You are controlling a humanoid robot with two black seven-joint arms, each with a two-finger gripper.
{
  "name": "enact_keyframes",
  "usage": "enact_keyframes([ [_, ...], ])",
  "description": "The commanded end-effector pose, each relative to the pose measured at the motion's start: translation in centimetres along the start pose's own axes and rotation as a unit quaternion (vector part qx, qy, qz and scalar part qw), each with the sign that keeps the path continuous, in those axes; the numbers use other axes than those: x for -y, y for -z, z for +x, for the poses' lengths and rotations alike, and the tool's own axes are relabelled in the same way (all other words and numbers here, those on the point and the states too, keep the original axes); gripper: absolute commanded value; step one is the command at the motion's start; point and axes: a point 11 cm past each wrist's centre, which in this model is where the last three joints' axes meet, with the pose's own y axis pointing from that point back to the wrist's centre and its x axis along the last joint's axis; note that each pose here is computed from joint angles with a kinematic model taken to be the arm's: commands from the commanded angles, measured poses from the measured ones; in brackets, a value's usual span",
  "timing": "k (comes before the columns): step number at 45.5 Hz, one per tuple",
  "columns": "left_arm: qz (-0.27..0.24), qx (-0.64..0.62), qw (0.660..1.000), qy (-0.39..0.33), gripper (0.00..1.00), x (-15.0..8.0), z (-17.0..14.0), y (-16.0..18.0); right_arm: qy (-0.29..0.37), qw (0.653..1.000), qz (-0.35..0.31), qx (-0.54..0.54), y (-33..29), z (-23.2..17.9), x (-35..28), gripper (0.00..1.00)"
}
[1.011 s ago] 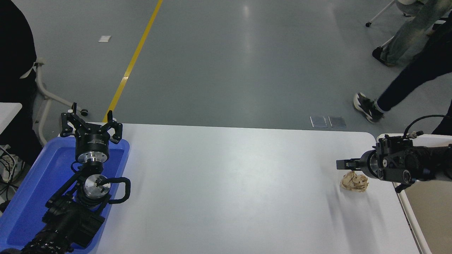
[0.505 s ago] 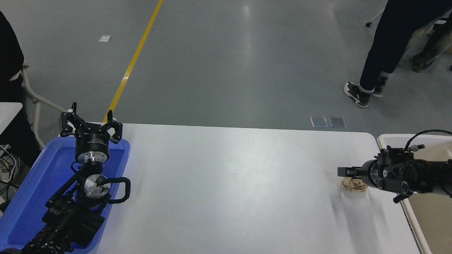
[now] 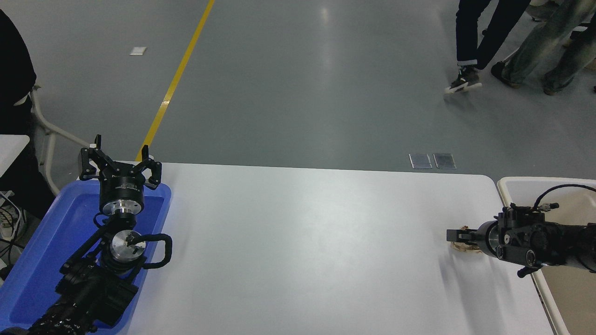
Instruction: Pick up paper ball place in dustbin
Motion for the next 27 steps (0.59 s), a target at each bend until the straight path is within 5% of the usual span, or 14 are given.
enact_keyframes([
  [1,0.000,0.000,1.000,0.000,0.99,0.0,0.0,0.0,0.002,1.000,0.008,0.003,0.3,-0.4,0.2,0.63],
  [4,-0.001,0.000,1.000,-0.001,0.99,0.0,0.1,0.0,0.003,1.000,0.010,0.003,0.4,-0.5,0.2,0.34],
  [11,0.000,0.000,1.000,0.001,0.99,0.0,-0.1,0.0,0.002,1.000,0.009,0.002,0.3,-0.4,0.2,0.00],
  [27,-0.001,0.000,1.000,-0.001,0.99,0.0,0.1,0.0,-0.001,1.000,0.019,0.022,0.6,0.7,-0.3,0.00],
])
